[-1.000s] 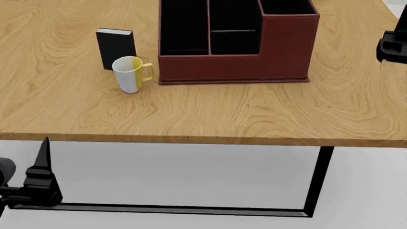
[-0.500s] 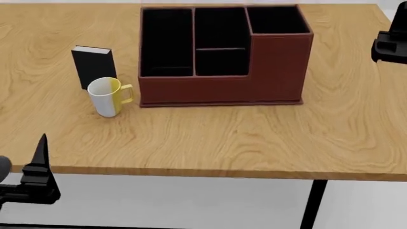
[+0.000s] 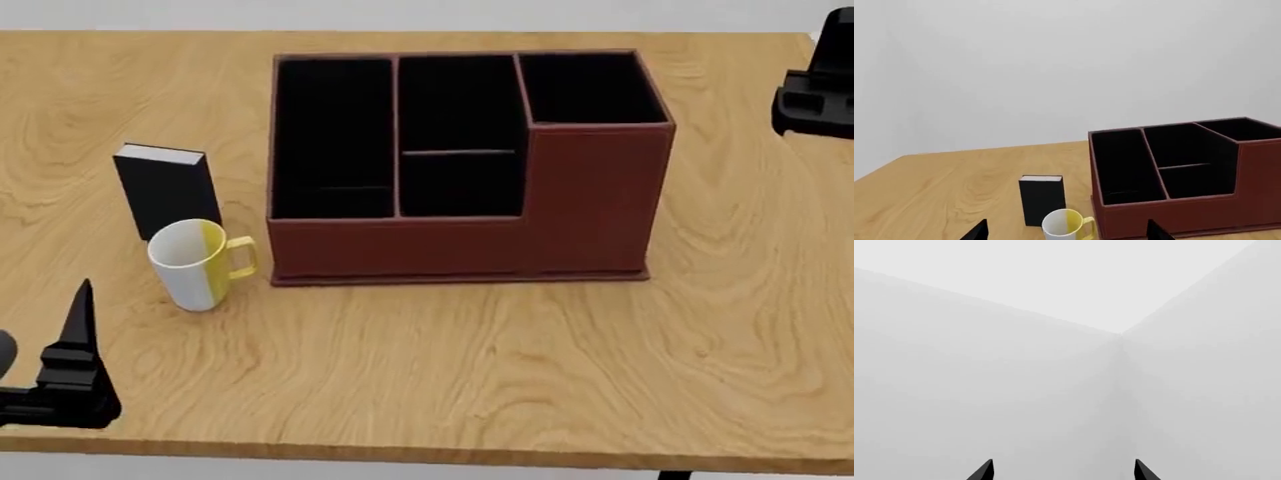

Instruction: Pick up the book and place it in the back compartment of the caddy.

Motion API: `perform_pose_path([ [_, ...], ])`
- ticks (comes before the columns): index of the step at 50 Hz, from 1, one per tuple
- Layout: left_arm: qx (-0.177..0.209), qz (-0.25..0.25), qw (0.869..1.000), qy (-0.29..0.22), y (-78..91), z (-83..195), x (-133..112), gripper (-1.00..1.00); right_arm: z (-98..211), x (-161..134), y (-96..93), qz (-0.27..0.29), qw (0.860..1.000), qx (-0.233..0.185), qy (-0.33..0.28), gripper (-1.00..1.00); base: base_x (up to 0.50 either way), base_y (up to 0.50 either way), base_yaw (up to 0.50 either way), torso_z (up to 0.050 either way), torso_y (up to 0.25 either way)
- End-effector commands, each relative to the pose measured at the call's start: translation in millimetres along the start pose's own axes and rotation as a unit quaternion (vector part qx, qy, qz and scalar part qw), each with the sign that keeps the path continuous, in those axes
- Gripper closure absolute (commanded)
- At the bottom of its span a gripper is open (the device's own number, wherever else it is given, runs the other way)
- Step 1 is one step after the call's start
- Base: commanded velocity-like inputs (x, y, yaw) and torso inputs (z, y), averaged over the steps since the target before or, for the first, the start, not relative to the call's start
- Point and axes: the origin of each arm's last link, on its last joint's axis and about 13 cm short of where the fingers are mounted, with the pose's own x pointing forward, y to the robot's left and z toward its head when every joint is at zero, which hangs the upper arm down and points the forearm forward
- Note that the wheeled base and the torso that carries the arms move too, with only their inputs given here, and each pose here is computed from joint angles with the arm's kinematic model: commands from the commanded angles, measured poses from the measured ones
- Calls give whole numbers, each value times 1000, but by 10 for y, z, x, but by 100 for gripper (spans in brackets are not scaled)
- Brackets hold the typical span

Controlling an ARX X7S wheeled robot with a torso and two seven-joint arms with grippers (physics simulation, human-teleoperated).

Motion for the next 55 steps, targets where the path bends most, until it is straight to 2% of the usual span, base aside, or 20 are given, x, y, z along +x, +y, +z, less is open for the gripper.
perform_pose_path([
  [1, -1, 2, 1000, -4, 9, 2, -9, -100, 4, -2, 3, 2, 1000, 0, 0, -100, 383, 0, 0, 0, 11],
  [55, 5, 3, 1000, -23, 23, 20, -21, -100, 5, -11, 5, 4, 1000, 2, 0, -100, 387, 0, 0, 0, 1],
])
